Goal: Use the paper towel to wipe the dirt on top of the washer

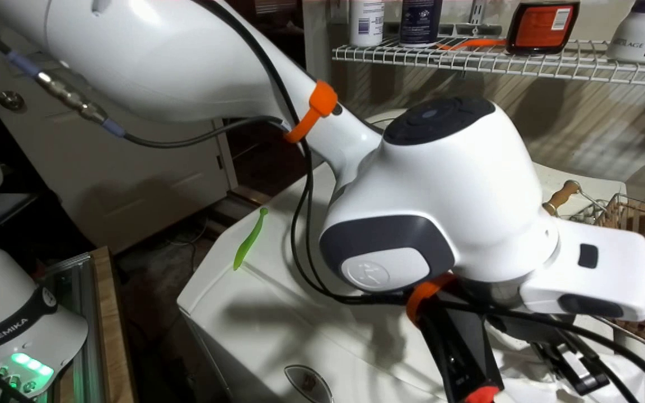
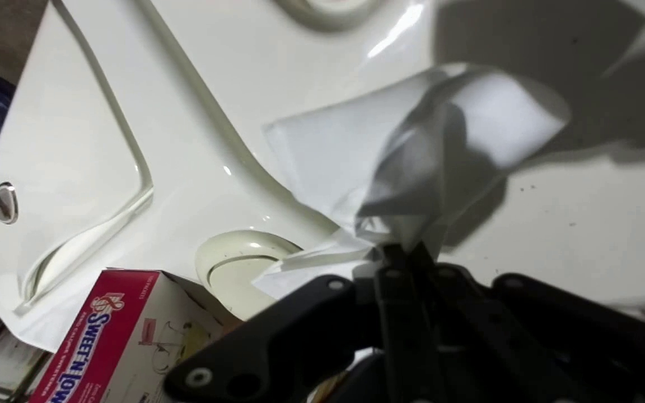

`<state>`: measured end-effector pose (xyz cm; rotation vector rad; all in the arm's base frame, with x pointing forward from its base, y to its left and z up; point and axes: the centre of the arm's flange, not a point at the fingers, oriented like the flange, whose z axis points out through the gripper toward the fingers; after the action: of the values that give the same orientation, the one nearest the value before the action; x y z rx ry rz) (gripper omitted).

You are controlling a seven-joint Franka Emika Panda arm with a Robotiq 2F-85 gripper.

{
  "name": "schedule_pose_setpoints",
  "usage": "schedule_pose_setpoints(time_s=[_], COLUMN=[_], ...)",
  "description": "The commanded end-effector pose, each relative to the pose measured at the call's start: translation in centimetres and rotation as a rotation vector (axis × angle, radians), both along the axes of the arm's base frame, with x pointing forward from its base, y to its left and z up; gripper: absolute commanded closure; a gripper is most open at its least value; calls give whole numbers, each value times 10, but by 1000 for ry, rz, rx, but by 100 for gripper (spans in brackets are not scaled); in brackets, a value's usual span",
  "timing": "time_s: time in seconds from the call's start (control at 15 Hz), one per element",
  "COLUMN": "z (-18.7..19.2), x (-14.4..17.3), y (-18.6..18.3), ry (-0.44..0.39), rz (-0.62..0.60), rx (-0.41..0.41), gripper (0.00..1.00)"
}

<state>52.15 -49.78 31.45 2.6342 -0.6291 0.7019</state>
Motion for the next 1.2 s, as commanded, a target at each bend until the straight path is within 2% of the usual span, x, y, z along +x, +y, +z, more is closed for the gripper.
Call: schedule_pose_setpoints(time_s=[0.0, 0.2, 0.4, 1.13], z=[-22, -43, -57, -68], x=[-4, 1, 13, 62], y=[-2, 4, 20, 106], ry=[91, 97, 66, -40], rz=[40, 59, 70, 131], rx=[-25, -17, 10, 90], gripper=[99, 99, 99, 99])
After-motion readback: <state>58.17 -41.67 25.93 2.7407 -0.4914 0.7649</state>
